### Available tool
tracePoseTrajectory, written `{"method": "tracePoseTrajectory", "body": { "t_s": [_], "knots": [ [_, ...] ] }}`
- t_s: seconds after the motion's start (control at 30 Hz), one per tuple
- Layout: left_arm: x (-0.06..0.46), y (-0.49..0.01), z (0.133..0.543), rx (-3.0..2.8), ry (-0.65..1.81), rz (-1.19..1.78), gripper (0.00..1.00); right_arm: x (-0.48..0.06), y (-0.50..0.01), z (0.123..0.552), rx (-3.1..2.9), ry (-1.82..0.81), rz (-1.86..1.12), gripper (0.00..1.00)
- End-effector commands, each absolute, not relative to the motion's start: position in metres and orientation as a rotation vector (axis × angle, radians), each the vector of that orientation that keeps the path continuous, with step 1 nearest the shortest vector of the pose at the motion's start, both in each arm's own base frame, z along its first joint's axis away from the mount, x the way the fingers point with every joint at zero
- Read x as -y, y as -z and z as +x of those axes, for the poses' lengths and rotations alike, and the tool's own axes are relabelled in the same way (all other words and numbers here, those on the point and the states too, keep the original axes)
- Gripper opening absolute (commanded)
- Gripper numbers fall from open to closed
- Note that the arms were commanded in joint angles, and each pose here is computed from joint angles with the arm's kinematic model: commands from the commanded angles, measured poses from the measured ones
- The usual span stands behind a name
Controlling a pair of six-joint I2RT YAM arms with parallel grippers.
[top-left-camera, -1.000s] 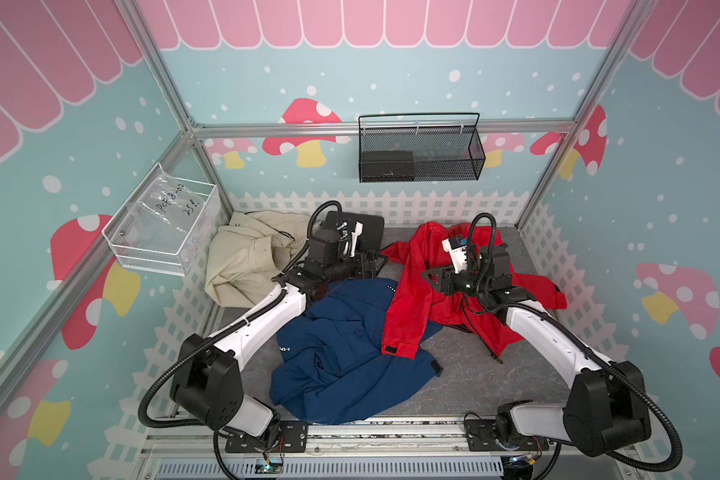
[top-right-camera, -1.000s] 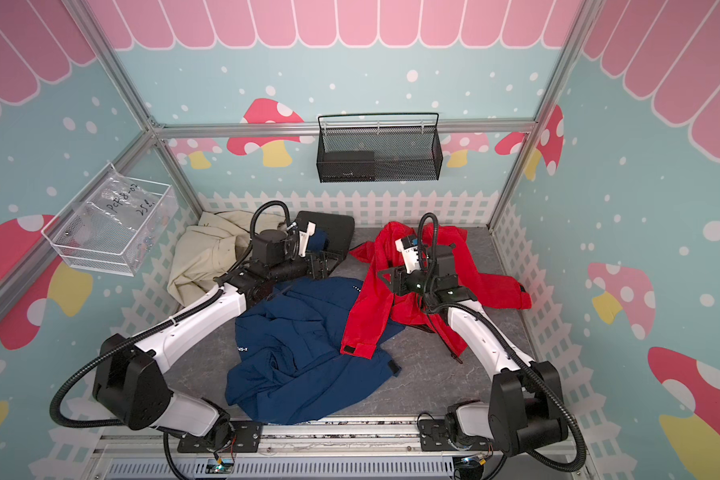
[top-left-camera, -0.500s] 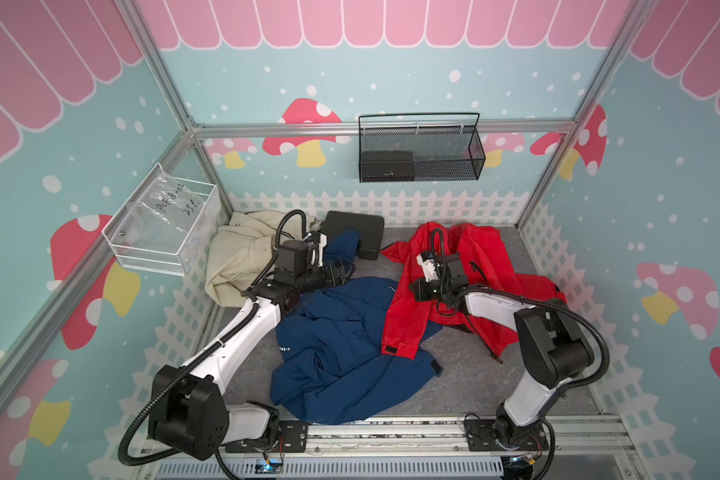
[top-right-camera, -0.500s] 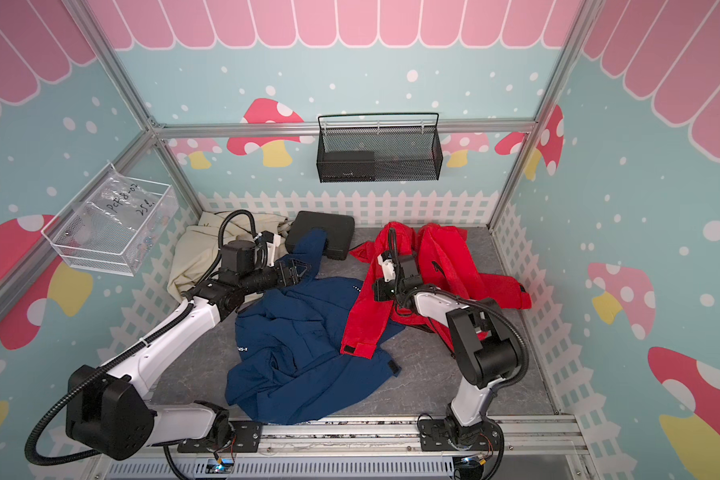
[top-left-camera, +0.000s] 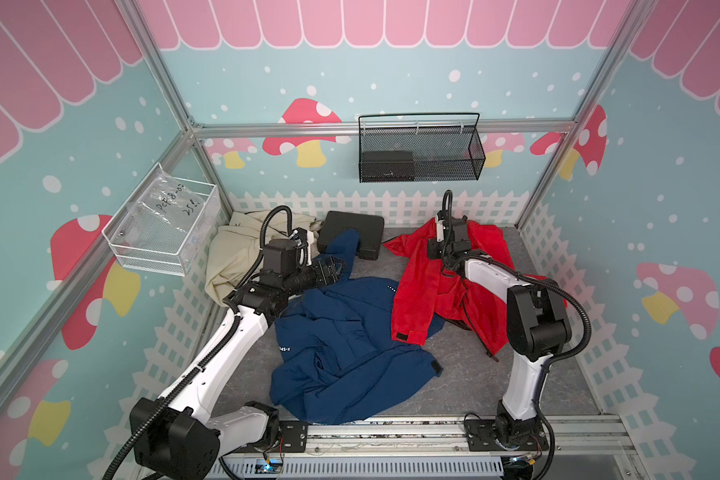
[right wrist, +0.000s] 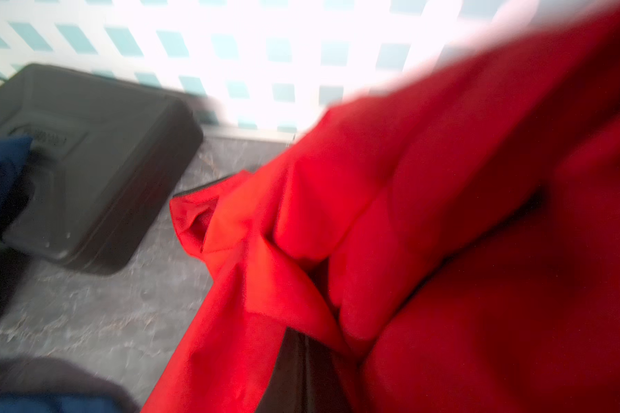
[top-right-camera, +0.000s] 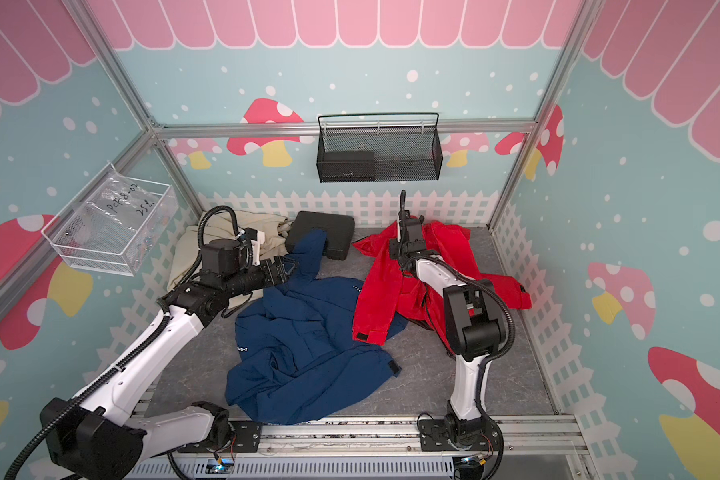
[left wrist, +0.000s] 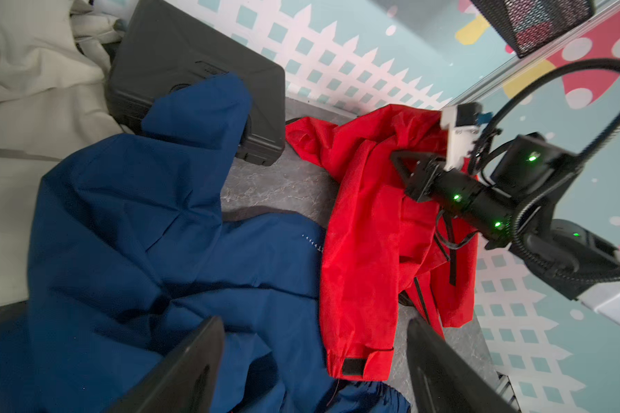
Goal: Unzip the jacket
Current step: Place the jacket at the corner of the board.
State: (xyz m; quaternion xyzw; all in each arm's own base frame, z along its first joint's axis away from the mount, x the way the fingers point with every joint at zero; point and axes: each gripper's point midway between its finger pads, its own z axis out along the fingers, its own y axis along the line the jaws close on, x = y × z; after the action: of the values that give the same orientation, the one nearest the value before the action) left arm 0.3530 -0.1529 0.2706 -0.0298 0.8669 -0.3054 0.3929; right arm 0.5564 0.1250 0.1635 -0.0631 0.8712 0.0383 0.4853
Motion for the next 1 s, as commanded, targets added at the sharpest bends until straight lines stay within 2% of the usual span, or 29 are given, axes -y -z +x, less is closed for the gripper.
{"method": "tracePoseTrajectory", "body": {
  "t_s": [0.0,0.03,0.07,0.1,0.13,0.2,0.27,0.43,0.57,0.77,0.97],
  "knots": [
    [0.137,-0.258,0.350,-2.290,0.695,-0.126,0.83,-0.137,-0.174,0.557,-2.104,-0.139,-0.298,0.00],
    [0.134,-0.254,0.349,-2.303,0.689,-0.135,0.83,-0.146,-0.182,0.548,-2.089,-0.210,-0.334,0.01],
    [0.131,-0.251,0.348,-2.314,0.682,-0.146,0.83,-0.155,-0.188,0.537,-2.080,-0.282,-0.368,0.07],
    [0.127,-0.247,0.347,-2.326,0.669,-0.156,0.83,-0.163,-0.203,0.522,-2.060,-0.357,-0.394,0.17],
    [0.122,-0.245,0.346,-2.335,0.656,-0.169,0.84,-0.167,-0.208,0.507,-2.069,-0.420,-0.392,0.35],
    [0.114,-0.240,0.344,-2.351,0.645,-0.187,0.84,-0.166,-0.213,0.478,-2.094,-0.497,-0.342,0.61],
    [0.109,-0.237,0.344,-2.360,0.647,-0.184,0.84,-0.163,-0.211,0.448,-2.122,-0.574,-0.280,0.70],
    [0.114,-0.228,0.341,-2.383,0.680,-0.062,0.84,-0.158,-0.190,0.377,-2.173,-0.755,-0.121,0.70],
    [0.119,-0.223,0.336,-2.391,0.700,0.009,0.84,-0.157,-0.166,0.342,-2.244,-0.844,-0.040,0.66],
    [0.129,-0.219,0.334,-2.387,0.796,0.023,0.84,-0.159,-0.117,0.320,-2.374,-0.919,0.047,0.64],
    [0.123,-0.220,0.335,-2.389,0.763,0.026,0.84,-0.173,-0.092,0.317,-2.411,-1.019,0.065,0.58]
  ]
}}
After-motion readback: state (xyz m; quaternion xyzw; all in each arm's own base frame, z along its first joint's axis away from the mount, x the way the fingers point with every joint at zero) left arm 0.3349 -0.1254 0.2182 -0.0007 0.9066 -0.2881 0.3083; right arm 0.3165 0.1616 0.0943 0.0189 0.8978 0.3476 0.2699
